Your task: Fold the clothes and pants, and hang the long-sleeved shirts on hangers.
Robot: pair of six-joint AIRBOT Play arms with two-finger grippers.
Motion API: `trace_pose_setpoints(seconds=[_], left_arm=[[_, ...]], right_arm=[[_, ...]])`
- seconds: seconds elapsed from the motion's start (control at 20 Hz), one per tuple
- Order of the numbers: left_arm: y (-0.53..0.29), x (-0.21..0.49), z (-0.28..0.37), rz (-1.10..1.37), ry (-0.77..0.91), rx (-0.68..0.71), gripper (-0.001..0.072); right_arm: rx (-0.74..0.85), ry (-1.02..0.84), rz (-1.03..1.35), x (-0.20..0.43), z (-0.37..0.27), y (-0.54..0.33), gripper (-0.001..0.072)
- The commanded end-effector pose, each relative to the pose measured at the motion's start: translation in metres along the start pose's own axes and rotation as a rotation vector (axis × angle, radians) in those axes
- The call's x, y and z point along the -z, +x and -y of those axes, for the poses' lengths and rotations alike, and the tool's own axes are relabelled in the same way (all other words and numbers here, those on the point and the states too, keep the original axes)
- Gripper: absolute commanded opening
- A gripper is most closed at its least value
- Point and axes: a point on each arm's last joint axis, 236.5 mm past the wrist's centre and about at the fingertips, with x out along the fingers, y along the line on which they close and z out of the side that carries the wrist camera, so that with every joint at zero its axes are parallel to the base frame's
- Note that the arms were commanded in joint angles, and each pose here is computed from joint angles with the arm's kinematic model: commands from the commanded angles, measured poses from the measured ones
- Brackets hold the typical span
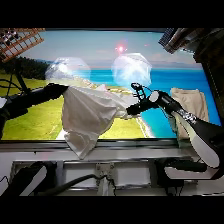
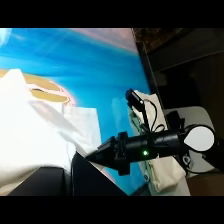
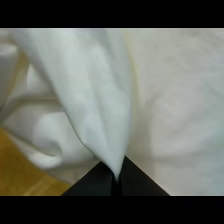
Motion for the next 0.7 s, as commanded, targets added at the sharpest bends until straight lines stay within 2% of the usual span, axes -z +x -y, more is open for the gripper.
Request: trace_pose_setpoints(seconds=[0.0,0.2,0.35,0.45,0.65], left_arm=[[-0.003,-0.005,0.003,0.012,0.011,0.003,0.0004],[-0.03,-0.065,0.047,0.135,0.144,0.03,0.0002],[-0.077,-0.129,0.121,0.297,0.34,0.072,0.0002],[-0.113,-0.156,0.174,0.389,0.509,0.063,0.0002],[-0.184,-0.175,0.248,0.551,0.803,-0.049,0.0002]], right_arm=[[0.003,-0.033,0.056,-0.018,-0.01,-0.019,0.0019],[0.118,-0.178,0.301,-0.076,-0.018,-0.13,0.0019],[0.204,-0.252,0.601,-0.116,-0.039,-0.254,0.002],[0.285,-0.302,0.773,-0.123,-0.053,-0.336,0.002],[0.445,-0.371,1.04,-0.105,-0.081,-0.47,0.002]])
